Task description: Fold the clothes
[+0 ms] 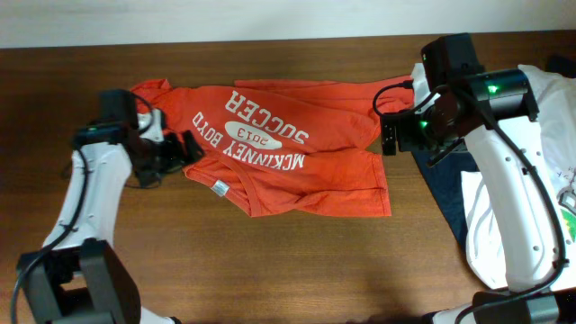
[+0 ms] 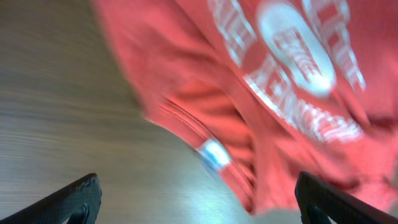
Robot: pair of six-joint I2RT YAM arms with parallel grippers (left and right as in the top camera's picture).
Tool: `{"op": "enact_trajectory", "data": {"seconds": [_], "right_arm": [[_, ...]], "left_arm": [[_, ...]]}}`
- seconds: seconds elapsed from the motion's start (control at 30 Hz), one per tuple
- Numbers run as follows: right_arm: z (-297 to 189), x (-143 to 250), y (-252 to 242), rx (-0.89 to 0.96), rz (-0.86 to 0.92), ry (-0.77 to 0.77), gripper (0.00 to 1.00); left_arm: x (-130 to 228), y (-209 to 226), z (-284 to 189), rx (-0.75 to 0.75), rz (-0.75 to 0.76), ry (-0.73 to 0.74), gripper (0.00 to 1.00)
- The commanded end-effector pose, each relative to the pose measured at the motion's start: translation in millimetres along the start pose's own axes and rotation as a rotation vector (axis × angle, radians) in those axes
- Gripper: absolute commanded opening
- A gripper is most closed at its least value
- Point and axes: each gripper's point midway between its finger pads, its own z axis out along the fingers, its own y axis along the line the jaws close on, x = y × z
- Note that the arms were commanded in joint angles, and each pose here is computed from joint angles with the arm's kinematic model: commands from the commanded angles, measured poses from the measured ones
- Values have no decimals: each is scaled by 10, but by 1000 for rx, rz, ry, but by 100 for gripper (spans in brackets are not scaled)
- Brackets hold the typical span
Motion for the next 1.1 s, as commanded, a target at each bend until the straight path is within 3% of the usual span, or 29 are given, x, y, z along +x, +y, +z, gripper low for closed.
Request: {"op": "enact_trajectory", "data": {"seconds": [0.0, 0.17, 0.23, 0.27, 0.33, 0.37, 0.4, 0.43, 0.5, 0.53, 0.57, 0.6, 0.73, 0.9, 0.97, 1.03, 1.07], "right_arm": [[-81, -5, -41, 12, 15, -21, 99], [-81, 13, -45, 13, 15, -13, 99], [-81, 18, -46, 14, 15, -11, 99], [-81, 23, -47, 14, 15, -9, 99], [-82, 19, -79, 33, 15, -12, 99], [-83, 17, -100, 45, 15, -13, 99], [-84, 13, -118, 56, 15, -15, 99], [-86, 8, -148, 73, 15, -18, 99], [-86, 10, -148, 73, 15, -17, 99], [-86, 10, -148, 73, 15, -17, 99], [-86, 10, -148, 73, 15, -17, 99], [-86, 10, -148, 73, 15, -17, 99], [-81, 32, -151, 74, 15, -8, 99], [-81, 66, -155, 76, 15, 6, 99], [-81, 67, -154, 76, 15, 7, 99], [-81, 71, -147, 72, 14, 8, 99], [-80, 73, -135, 65, 15, 9, 99]], "left_arm": [[589, -456, 496, 119, 52, 199, 99], [1345, -869, 1170, 89, 89, 366, 91], [1428, -1007, 1326, 97, 109, 369, 38], [1437, -1003, 1334, 90, 115, 369, 0], [1360, -763, 1308, -21, 97, 344, 0], [1141, -321, 1141, -203, 47, 292, 0], [936, -74, 971, -278, 26, 249, 0], [497, 291, 589, -346, -56, 149, 0], [-140, 715, 8, -330, -206, -44, 1], [-256, 840, -137, -303, -260, -82, 40], [-151, 861, -150, -236, -314, -31, 78], [72, 783, -93, -197, -336, 60, 99], [877, 513, 314, -216, -257, 305, 99], [1077, 286, 874, -211, -98, 231, 98], [1127, 312, 902, -239, -84, 232, 92], [1014, 310, 928, -240, -76, 183, 73], [929, 280, 950, -225, -73, 149, 56]]}}
